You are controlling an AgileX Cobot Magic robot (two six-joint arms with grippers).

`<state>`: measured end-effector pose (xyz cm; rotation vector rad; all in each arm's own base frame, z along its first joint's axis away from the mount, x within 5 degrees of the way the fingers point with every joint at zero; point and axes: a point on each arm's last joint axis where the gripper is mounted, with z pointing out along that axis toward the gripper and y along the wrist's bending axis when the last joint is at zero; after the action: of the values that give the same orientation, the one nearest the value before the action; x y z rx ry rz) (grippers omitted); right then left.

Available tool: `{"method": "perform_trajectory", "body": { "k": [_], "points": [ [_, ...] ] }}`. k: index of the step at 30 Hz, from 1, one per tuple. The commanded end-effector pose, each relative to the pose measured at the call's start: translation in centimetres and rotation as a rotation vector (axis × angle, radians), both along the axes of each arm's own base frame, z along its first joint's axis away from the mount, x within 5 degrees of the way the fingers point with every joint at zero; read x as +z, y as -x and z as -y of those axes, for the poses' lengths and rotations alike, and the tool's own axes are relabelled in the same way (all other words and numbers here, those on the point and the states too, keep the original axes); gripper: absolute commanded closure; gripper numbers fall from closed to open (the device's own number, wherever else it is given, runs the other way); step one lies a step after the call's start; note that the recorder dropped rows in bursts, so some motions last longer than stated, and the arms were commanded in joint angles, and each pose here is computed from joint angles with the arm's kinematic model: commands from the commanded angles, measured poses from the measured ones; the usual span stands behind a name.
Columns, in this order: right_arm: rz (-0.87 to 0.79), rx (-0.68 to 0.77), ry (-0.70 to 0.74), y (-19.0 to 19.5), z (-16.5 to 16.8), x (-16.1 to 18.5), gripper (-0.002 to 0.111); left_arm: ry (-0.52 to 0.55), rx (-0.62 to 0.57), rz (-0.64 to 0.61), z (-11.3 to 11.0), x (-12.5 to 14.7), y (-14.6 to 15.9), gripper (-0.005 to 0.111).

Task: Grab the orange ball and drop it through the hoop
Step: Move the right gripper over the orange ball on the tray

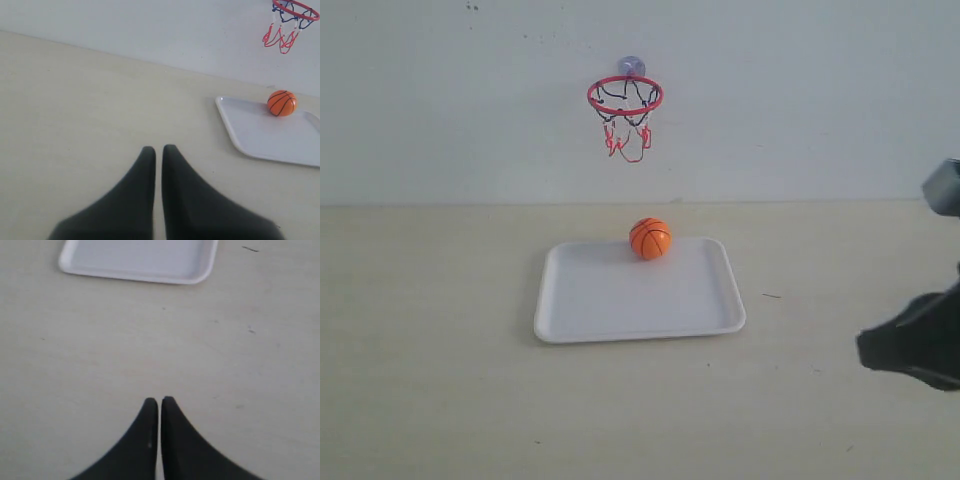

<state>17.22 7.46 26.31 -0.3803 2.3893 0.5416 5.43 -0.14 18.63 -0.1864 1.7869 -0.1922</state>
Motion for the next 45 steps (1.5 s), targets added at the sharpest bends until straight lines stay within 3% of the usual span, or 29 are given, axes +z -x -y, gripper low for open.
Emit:
{"method": "perform_trajectory", "body": {
  "k": [1, 6, 9, 18, 24, 33, 45],
  "points": [
    [0.027, 0.052, -0.04, -4.4, -1.7, 0.2, 0.09, 0.004, 0.005, 0.003, 0.0, -0.1, 0.0, 0.103],
    [0.013, 0.044, -0.007, -10.4, -3.0, -0.7, 0.062, 0.004, 0.005, 0.003, 0.0, -0.1, 0.0, 0.103],
    [0.01, 0.046, -0.008, -14.3, -4.0, -1.1, 0.057, 0.004, 0.005, 0.003, 0.0, -0.1, 0.0, 0.103],
    [0.036, 0.142, -0.036, -23.5, -10.2, -3.1, 0.056, 0.004, 0.005, 0.003, 0.0, -0.1, 0.0, 0.103],
    [0.066, 0.169, -0.059, -27.3, -13.9, -4.8, 0.034, 0.004, 0.005, 0.003, 0.0, -0.1, 0.0, 0.103],
    [0.064, 0.138, -0.074, -30.7, -15.3, -6.5, 0.034, 0.004, 0.005, 0.003, 0.0, -0.1, 0.0, 0.103],
    [0.107, 0.104, -0.035, -32.3, -15.9, -9.0, 0.034, 0.004, 0.005, 0.003, 0.0, -0.1, 0.0, 0.103]
  ]
}}
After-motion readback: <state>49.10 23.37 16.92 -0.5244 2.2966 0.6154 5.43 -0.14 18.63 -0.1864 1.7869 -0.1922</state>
